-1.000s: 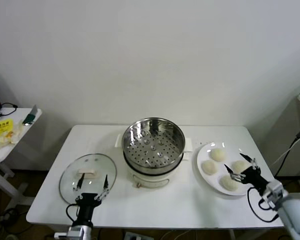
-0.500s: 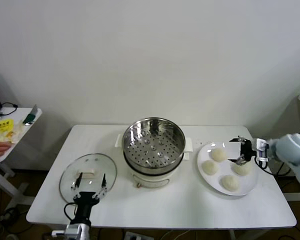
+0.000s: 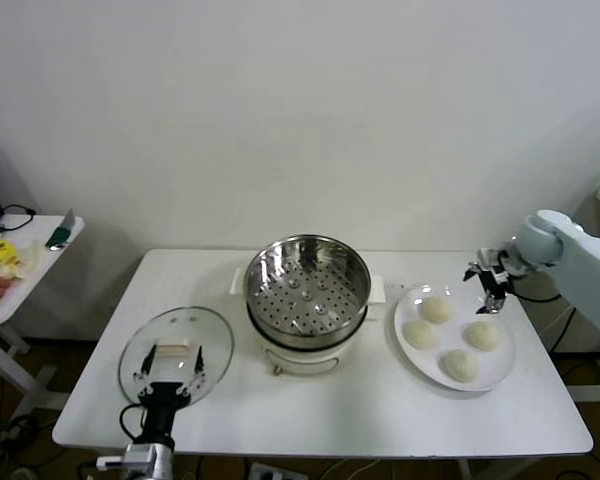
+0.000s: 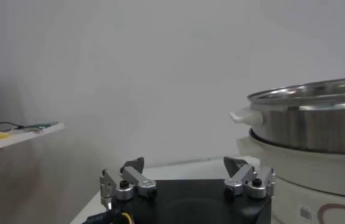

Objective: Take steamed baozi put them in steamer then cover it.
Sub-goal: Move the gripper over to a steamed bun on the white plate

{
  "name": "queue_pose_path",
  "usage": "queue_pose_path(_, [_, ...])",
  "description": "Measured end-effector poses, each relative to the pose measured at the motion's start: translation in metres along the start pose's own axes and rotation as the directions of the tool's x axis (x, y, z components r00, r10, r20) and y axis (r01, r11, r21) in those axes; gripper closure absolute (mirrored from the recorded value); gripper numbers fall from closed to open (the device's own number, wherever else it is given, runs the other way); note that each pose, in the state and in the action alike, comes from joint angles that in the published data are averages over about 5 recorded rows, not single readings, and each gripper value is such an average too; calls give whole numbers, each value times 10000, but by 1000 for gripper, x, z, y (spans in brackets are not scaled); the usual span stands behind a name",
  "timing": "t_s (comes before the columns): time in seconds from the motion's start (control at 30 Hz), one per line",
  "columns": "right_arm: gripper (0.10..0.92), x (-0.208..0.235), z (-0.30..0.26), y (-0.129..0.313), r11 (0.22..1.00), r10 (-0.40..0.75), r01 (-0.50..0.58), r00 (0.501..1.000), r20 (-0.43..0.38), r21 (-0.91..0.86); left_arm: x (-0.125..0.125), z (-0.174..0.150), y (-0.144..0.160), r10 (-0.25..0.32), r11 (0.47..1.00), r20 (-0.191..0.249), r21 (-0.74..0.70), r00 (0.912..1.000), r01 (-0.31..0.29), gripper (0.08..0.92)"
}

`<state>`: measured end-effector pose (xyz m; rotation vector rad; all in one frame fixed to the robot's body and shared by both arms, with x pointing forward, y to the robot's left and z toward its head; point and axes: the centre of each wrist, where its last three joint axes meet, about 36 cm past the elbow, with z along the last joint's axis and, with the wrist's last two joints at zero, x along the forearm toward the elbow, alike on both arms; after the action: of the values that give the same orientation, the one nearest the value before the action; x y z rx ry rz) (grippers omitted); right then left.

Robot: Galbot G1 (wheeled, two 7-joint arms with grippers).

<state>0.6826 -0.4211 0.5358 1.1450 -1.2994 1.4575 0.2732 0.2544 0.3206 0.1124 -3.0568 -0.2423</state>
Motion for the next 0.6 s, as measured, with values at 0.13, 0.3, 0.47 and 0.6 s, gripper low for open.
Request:
queue_pose_path(0.13, [200, -12, -11, -14, 9997, -218, 220, 9995, -227, 95, 0, 1, 2, -94, 9999, -82, -60, 9999, 93, 177])
queue_pose_path(0.3, [200, -31, -27, -24, 9985, -511, 518, 9980, -371, 180, -1, 2, 4, -252, 9996, -209, -104, 9995, 250, 177])
queue_pose_path(0.47, [200, -50, -40, -27, 9961, -821, 835, 9956, -457, 276, 0, 2, 6, -360, 9992, -270, -180, 9990, 356, 177])
queue_pose_path(0.6, [200, -62, -49, -28, 9941, -1003, 1023, 9936, -525, 361, 1, 5, 9, -500, 9985, -372, -253, 9981, 490, 177])
